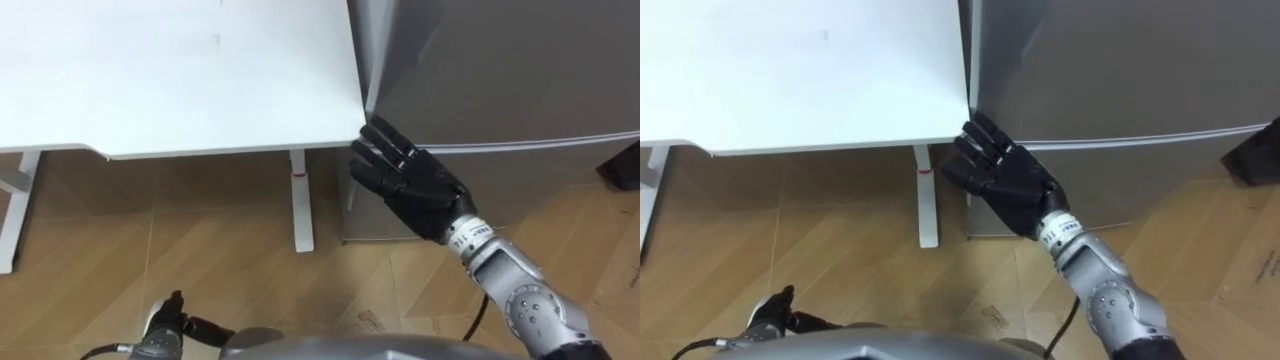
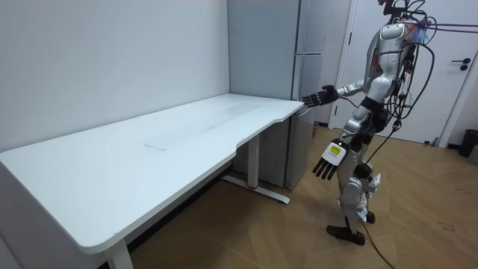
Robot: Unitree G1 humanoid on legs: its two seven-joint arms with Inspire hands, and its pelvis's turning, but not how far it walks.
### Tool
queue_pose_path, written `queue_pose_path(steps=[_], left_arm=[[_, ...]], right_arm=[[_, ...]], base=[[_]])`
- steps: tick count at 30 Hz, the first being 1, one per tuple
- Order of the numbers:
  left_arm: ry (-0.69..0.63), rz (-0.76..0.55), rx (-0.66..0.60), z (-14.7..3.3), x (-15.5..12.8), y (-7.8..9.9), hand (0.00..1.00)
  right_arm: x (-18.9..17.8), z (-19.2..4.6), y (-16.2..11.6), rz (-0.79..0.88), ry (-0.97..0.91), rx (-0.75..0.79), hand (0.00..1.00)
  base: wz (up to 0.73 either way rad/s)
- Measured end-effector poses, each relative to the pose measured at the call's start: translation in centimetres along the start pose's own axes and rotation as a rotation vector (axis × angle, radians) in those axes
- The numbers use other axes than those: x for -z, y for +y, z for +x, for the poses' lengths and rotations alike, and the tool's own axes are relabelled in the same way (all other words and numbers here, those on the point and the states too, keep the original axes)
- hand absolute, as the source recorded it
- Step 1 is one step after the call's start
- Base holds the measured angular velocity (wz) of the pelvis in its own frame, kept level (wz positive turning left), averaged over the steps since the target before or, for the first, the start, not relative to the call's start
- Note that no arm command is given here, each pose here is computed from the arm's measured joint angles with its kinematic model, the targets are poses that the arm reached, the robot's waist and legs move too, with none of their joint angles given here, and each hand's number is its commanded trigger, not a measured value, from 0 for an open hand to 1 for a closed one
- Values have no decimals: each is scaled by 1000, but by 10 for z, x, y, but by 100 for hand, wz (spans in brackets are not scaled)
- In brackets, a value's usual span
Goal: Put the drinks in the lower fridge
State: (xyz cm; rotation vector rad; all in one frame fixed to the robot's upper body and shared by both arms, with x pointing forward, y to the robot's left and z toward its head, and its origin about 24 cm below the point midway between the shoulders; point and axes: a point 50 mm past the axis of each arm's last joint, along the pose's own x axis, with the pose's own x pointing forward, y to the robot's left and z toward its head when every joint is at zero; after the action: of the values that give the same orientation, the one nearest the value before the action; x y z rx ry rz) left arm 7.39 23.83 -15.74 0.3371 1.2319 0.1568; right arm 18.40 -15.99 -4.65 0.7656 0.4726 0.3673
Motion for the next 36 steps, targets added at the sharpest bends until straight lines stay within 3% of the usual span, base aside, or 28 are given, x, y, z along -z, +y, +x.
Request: queue_pose_path(steps=[11,23,31,36], left_arm=[[0,-21,-6,-1,3,3,0],[23,-54,-2,-2,11,6,0],[78,-108,-22,-4,30,16,0],[120,-90,-37,-7,43,14,0]], right_arm=[[31,-18,-33,62,118,152,0],[87,-79,-91,159,370,519,0],[113,-144,-115,197,530,798,0],[114,-145,-117,85,631,810,0]], base=[[2],[13],[5],[-3]])
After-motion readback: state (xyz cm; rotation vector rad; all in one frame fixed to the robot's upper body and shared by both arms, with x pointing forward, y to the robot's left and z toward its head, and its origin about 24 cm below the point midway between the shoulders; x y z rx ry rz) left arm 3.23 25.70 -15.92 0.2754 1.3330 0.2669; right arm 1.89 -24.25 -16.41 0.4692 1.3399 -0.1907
